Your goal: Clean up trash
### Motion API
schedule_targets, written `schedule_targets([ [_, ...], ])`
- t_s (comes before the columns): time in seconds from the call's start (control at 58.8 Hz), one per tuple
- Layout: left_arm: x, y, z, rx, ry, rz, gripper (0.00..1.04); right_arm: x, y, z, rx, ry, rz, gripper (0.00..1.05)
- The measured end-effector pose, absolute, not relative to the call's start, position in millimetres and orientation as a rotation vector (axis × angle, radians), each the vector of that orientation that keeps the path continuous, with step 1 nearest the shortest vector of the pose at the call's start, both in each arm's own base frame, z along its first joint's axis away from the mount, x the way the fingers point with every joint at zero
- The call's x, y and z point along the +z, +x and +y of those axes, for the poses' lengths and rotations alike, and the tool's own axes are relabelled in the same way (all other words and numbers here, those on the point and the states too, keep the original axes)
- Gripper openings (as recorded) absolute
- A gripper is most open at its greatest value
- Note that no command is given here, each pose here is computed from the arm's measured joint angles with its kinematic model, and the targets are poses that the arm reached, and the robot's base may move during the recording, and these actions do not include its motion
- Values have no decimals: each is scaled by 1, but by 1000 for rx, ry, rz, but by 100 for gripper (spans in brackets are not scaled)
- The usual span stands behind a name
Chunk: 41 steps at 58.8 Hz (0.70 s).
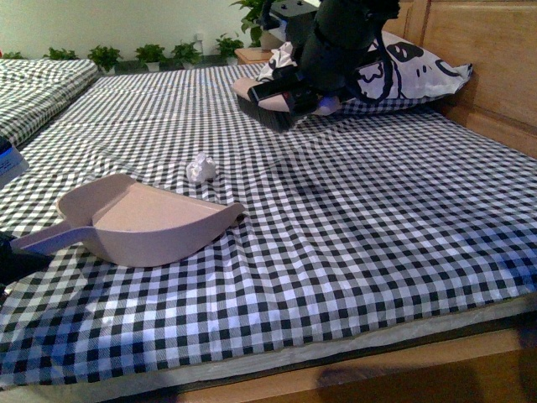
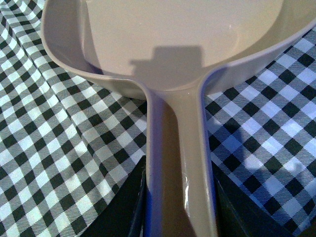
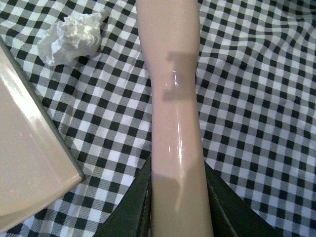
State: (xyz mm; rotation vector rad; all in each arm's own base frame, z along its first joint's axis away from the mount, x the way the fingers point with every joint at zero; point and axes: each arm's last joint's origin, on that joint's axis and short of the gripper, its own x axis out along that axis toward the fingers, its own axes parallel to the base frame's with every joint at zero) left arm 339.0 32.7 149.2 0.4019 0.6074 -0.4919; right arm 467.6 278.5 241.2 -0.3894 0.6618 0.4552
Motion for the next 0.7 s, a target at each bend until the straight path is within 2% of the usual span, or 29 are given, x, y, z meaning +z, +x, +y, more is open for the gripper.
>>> schedule_targets([
  [0.459, 149, 339, 33, -492, 402, 607, 28, 200, 475, 293, 428, -432, 723, 21],
  [0.697, 149, 339, 33, -492, 402, 607, 28, 188, 465, 306, 534, -430, 762, 21],
])
